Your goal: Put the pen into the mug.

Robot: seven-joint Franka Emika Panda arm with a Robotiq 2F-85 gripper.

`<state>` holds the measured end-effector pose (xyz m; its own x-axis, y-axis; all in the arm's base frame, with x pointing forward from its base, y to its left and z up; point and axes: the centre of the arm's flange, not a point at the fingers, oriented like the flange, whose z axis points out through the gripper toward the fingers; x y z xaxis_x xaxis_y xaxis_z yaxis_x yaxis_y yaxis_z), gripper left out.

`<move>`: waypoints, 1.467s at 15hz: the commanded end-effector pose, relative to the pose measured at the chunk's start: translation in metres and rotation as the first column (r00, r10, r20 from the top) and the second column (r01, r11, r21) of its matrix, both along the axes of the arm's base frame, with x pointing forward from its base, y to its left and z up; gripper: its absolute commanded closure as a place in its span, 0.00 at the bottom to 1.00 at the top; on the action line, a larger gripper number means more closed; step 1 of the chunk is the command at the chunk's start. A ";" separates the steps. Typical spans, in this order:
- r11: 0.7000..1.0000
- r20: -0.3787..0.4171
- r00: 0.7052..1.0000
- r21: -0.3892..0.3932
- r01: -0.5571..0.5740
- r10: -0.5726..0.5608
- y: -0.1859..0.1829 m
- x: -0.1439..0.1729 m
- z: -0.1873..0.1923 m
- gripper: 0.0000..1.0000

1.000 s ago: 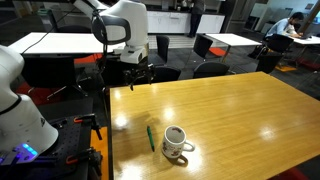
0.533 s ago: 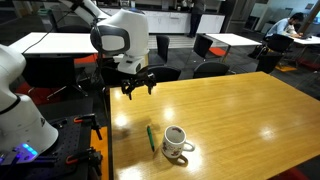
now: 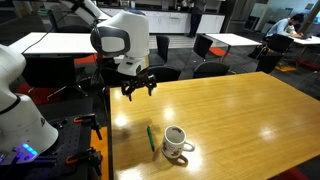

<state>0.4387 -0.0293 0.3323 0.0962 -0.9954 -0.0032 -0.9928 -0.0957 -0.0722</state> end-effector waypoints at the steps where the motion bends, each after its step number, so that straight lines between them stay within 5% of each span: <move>1: 1.000 -0.004 1.000 0.012 0.028 -0.028 -0.017 0.003 -0.006 0.00; 12: 0.994 -0.075 0.995 -0.098 0.053 -0.060 -0.052 0.002 -0.038 0.00; 17: 0.980 -0.040 0.995 -0.182 0.082 -0.090 -0.051 0.011 -0.054 0.00; 22: 0.979 0.001 0.994 -0.173 0.106 -0.108 -0.051 0.017 -0.076 0.00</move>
<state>0.4473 -0.0779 0.2715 0.0180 -0.9864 0.1633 -0.9992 -0.0235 -0.0320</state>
